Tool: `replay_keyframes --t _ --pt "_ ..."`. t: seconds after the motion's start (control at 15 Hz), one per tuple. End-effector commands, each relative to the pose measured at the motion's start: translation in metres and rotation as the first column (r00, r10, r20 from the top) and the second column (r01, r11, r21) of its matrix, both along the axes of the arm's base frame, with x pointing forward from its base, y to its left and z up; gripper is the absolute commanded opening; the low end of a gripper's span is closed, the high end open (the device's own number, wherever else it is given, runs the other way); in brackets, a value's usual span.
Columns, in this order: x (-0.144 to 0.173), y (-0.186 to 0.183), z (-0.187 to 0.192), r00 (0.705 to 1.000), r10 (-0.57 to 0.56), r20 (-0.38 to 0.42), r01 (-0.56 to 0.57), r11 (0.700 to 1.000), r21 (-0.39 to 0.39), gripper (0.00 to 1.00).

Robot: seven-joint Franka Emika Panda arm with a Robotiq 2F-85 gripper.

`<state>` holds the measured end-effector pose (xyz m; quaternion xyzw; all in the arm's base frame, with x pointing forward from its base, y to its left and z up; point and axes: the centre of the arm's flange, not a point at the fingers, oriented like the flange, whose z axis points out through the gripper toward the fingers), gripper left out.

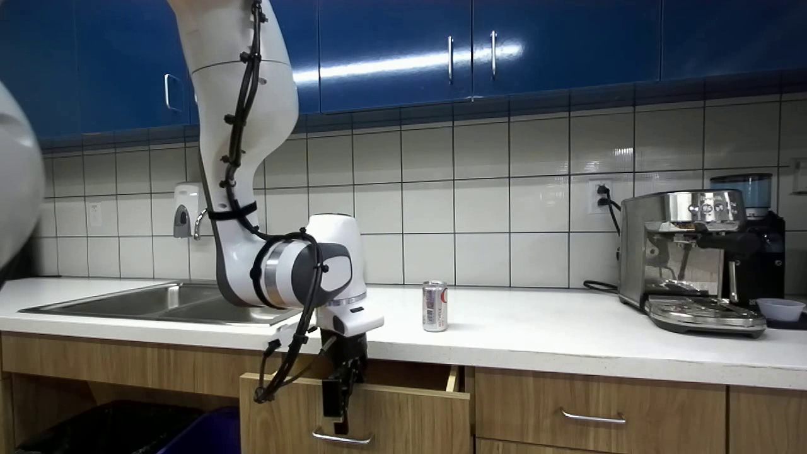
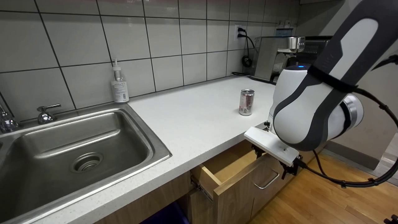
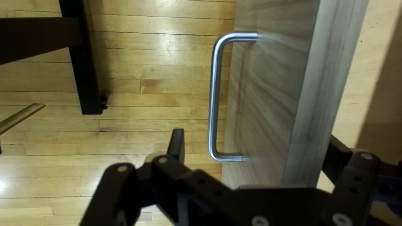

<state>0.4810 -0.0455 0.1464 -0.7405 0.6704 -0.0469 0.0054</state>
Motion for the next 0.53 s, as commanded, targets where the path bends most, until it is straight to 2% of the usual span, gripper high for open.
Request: replay_keyframes --t 0.0,0.47 --pt "-0.023 0.010 0.006 1.000 -0.004 -0.030 0.004 1.000 0.005 1.00" --pt "-0.041 0.014 0.007 0.999 -0.006 -0.045 0.006 1.000 -0.013 1.00"
